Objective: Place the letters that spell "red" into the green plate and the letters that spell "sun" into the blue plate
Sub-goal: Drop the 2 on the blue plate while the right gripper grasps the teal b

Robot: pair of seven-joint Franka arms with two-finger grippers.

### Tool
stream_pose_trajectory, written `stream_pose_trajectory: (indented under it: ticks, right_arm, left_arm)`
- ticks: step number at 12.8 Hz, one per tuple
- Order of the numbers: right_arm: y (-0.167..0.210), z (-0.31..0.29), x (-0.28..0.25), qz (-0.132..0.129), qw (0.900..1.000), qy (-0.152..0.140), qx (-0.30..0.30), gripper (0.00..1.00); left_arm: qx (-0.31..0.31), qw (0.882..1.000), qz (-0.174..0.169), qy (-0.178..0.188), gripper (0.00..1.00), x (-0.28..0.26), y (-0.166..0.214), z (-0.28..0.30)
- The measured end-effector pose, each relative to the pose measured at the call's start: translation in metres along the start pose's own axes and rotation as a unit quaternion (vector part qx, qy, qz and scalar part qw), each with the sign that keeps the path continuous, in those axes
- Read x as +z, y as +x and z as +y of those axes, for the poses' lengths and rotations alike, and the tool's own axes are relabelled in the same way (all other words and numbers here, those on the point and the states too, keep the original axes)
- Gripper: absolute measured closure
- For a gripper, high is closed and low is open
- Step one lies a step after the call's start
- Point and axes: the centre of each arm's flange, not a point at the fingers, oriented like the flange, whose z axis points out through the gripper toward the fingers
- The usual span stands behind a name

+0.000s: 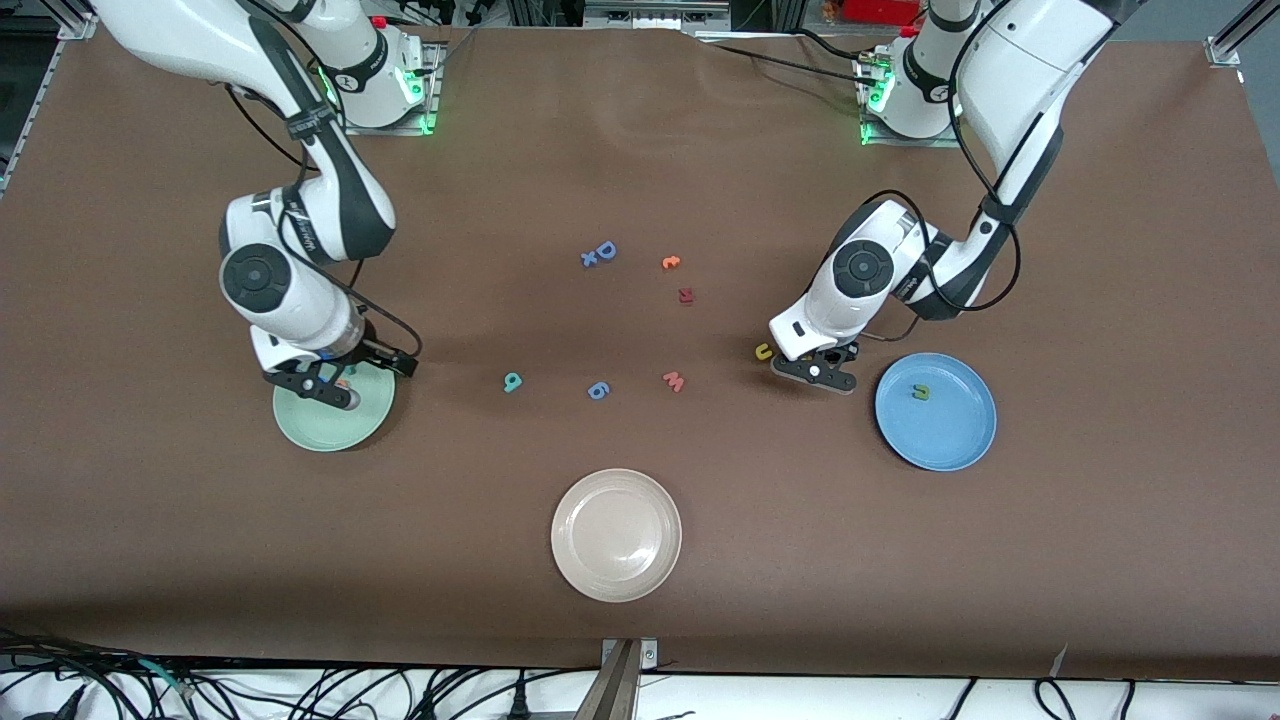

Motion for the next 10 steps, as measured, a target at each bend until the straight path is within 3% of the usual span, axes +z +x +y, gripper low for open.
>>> stream_pose_trajectory:
  ticks: [2,4,6,10]
  right_arm:
    - [0.001,-0.038,0.002,0.007,0.999,0.013,0.029,0.00]
    - [-0.002,-0.073,0.010,0.009,0.999,0.021,0.048,0.00]
    - [-0.010,-0.097,0.021,0.007,0.998,0.025,0.064,0.00]
    - [-0.036,-0.134,0.049,0.013,0.994,0.049,0.092,0.00]
  left_arm:
    - [-0.010,1.000,0.003,0.011,0.73,-0.020,0.008,-0.013]
    - [-0.012,0.999,-0.016,0.036,0.73,-0.053,0.023,-0.028]
    - [0.019,0.998,-0.027,0.051,0.73,-0.083,0.036,-0.051]
    - [0.086,0.996,-0.014,0.034,0.73,-0.071,0.043,-0.160]
